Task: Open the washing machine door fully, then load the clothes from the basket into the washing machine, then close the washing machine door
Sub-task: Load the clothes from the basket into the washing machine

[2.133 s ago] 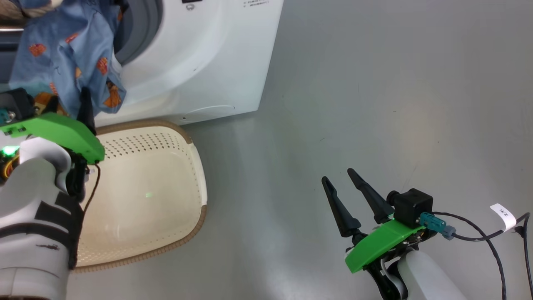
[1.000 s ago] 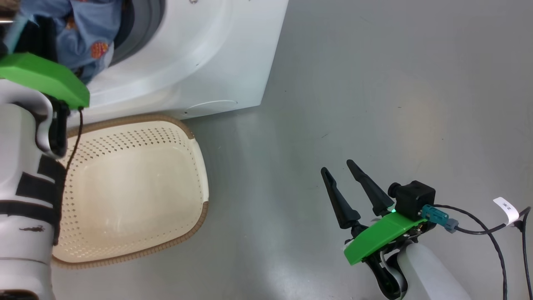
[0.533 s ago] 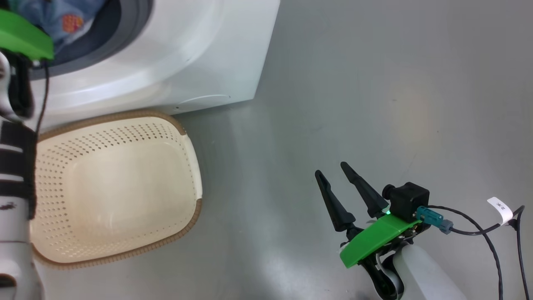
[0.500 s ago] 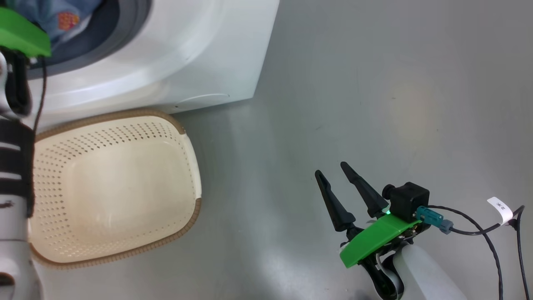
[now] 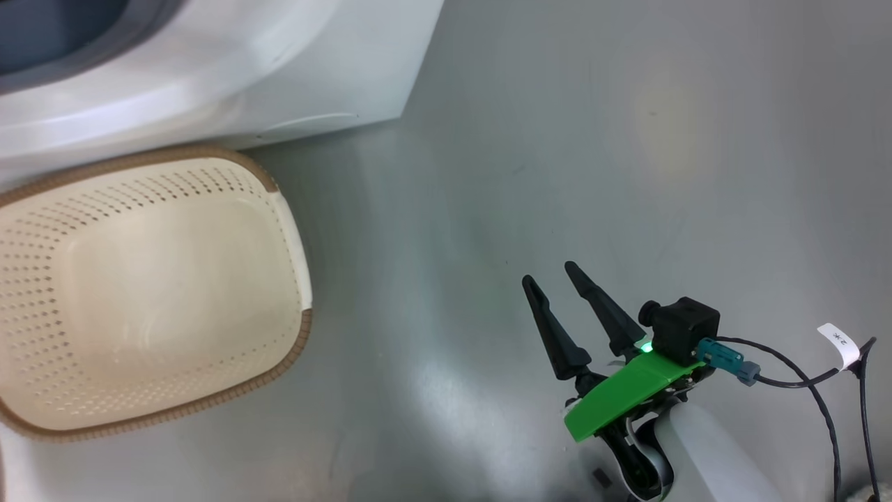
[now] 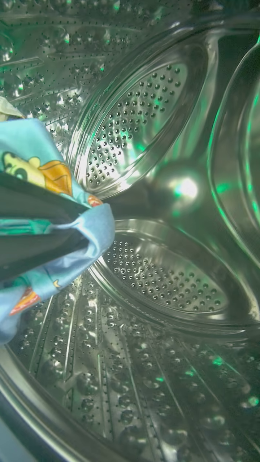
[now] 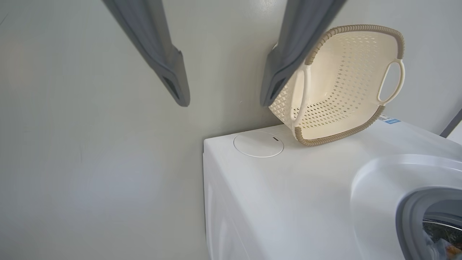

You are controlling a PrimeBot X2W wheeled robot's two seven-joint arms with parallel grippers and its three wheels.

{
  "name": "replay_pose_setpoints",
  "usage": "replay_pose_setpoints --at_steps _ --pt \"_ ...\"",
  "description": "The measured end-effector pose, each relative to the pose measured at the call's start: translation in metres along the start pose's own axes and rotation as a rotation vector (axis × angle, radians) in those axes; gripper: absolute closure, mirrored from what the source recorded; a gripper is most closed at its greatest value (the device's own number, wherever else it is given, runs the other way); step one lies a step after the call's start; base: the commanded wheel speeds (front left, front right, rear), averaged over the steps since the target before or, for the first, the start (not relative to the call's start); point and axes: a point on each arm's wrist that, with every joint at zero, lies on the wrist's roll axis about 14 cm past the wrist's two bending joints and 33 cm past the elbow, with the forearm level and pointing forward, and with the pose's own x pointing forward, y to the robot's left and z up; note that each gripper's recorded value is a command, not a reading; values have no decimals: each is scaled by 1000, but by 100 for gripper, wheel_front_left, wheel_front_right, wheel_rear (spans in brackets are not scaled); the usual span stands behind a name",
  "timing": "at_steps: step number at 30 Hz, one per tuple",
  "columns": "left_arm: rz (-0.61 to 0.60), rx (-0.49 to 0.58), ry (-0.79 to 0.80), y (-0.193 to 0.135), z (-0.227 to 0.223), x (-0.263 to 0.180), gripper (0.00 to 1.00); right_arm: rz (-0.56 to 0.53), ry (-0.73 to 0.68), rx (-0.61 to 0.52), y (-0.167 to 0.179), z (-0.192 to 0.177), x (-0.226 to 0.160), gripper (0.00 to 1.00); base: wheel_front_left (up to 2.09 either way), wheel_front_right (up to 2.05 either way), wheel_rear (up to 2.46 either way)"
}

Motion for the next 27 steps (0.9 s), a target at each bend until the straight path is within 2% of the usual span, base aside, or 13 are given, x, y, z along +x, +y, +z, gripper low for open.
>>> replay_pose_setpoints --at_steps 9,20,24,27 --pt "-14 3 35 4 -29 15 100 -23 47 26 -9 -19 2 0 0 0 0" --pt "-16 -3 152 17 -78 22 100 -40 106 46 -16 -44 6 0 0 0 0" --pt "-15 -6 169 21 -85 25 100 -37 121 48 -16 -50 6 0 0 0 0" --pt "-25 29 118 26 -73 32 100 -34 130 49 -15 -53 6 0 0 0 0"
